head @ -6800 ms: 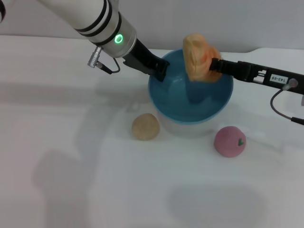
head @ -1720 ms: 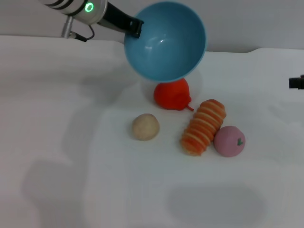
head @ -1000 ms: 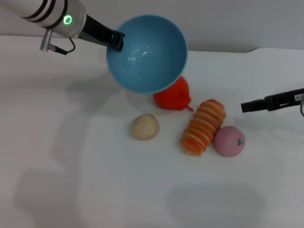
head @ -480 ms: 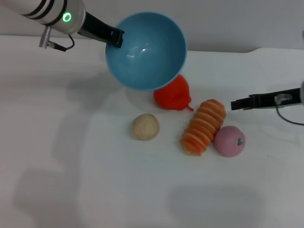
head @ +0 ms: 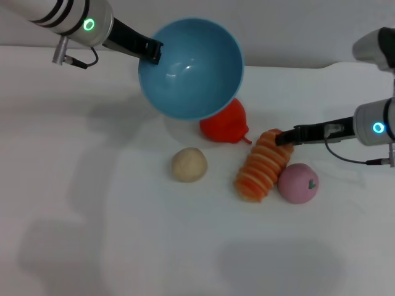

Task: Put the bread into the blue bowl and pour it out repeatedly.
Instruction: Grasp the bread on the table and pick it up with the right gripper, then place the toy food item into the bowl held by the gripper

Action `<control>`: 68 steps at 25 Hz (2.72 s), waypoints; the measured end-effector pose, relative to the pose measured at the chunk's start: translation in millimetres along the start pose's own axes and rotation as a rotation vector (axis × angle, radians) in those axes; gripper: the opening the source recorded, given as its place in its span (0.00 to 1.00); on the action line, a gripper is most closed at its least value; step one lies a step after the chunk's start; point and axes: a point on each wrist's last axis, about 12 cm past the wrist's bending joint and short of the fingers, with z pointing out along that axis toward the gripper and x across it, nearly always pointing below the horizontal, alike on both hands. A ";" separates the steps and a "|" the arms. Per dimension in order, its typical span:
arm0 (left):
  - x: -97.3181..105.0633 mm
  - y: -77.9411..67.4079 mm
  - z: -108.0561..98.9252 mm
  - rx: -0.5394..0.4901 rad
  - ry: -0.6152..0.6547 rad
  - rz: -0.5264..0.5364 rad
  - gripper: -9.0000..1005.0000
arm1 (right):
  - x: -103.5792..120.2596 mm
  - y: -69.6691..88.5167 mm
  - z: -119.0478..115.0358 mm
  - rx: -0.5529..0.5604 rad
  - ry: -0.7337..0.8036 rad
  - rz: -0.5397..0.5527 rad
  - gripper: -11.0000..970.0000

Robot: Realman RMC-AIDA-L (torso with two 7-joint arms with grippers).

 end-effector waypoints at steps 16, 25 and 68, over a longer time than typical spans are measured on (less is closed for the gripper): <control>-0.5 -0.8 0.0 0.004 0.005 0.000 0.02 | 16.7 4.2 24.1 0.048 0.003 -0.005 0.44; -1.3 -1.6 0.1 0.005 0.005 -0.002 0.02 | 15.7 5.2 25.6 0.055 -0.002 -0.027 0.40; 3.5 -81.4 45.3 0.124 0.283 0.209 0.02 | -19.9 29.6 -107.7 -0.300 -0.481 -0.524 0.08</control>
